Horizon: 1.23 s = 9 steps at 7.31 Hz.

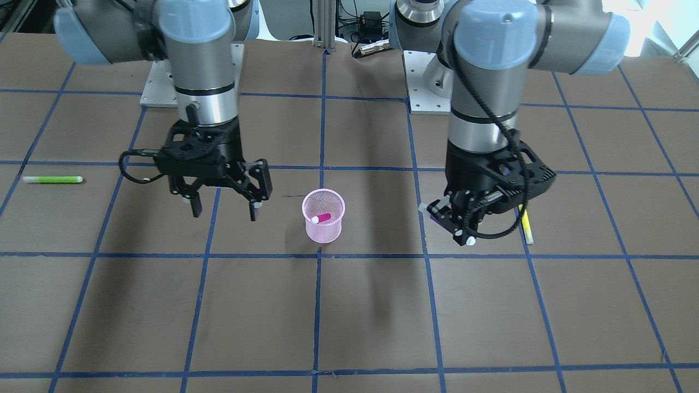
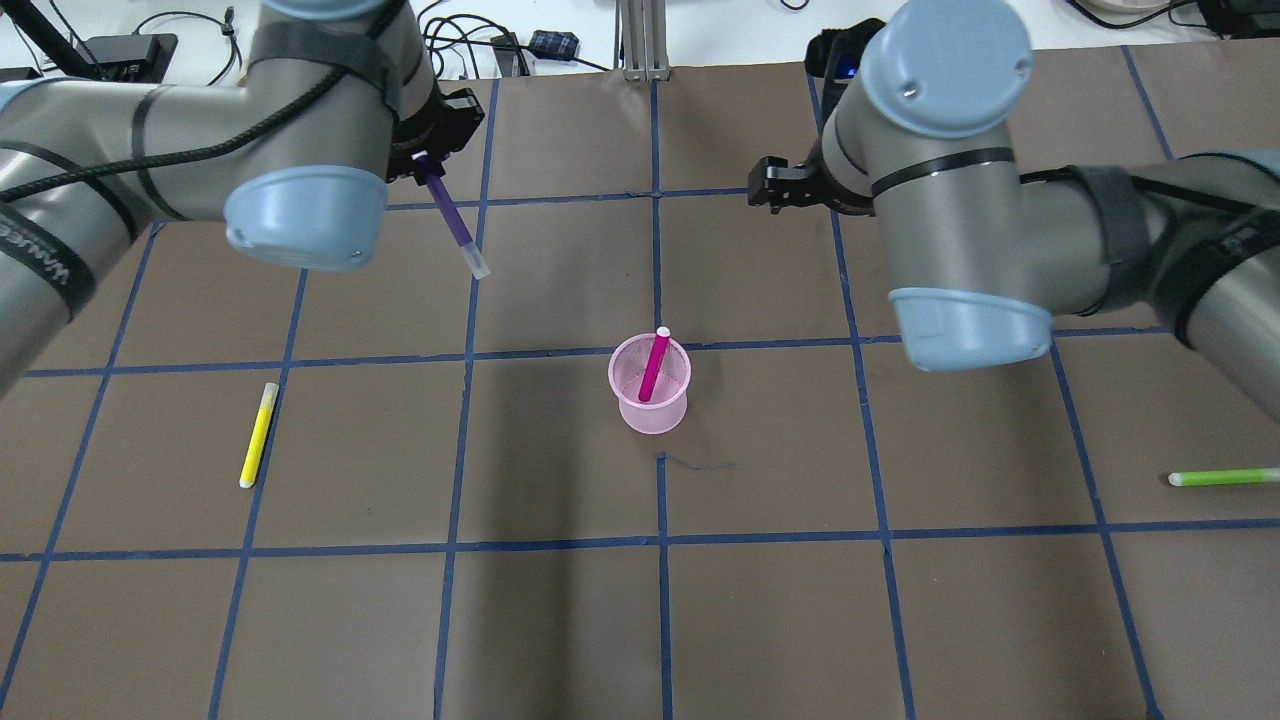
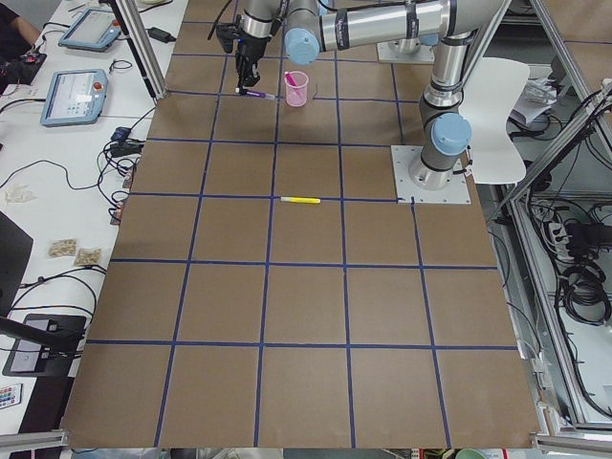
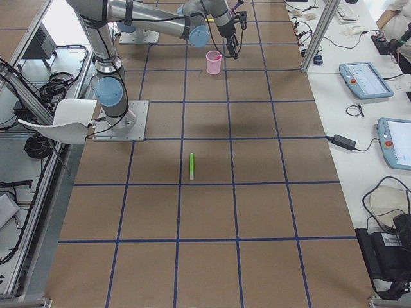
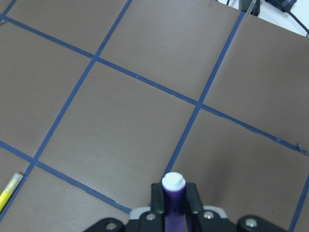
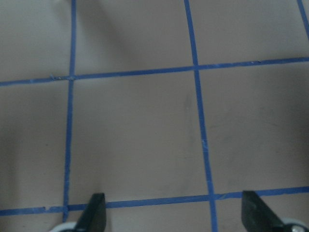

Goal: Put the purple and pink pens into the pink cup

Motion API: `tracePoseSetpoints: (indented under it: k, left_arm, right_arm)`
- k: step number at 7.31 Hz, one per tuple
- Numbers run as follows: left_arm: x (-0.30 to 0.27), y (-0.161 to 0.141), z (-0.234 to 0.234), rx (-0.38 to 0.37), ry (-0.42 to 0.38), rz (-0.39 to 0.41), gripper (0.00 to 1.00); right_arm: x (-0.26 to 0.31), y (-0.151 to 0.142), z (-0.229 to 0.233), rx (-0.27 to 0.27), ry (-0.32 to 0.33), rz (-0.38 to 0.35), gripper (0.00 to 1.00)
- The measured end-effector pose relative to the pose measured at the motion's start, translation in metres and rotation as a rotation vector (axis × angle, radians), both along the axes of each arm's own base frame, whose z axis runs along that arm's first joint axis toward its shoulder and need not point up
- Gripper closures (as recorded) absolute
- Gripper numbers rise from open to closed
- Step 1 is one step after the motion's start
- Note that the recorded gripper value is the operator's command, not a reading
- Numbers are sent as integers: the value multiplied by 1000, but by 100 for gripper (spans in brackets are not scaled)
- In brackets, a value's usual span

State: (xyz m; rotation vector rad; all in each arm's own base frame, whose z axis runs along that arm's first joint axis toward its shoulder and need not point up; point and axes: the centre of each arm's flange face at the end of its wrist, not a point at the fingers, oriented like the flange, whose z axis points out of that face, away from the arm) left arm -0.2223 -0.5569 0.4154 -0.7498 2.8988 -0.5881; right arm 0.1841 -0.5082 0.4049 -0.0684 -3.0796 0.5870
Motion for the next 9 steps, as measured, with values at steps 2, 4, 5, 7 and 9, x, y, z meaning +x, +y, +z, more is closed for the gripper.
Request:
tracePoseSetpoints:
  k: [2, 4, 5, 7, 9]
  left_arm:
    - [-62, 32, -26, -69, 0, 50, 100]
    - [-95, 50, -48, -120, -20, 76, 100]
    - [-108, 56, -56, -142, -46, 82, 100]
    - [-131, 67, -71, -172, -98, 99, 100]
    - [-146, 74, -87, -175, -114, 113, 100]
  right_arm:
    - [-39, -3, 32, 149, 21, 31, 0]
    - [-49, 0, 70, 288, 15, 78, 0]
    - [-49, 7, 78, 351, 19, 119, 0]
    - [-46, 27, 81, 442, 20, 172, 0]
    - [-48, 29, 85, 424, 20, 148, 0]
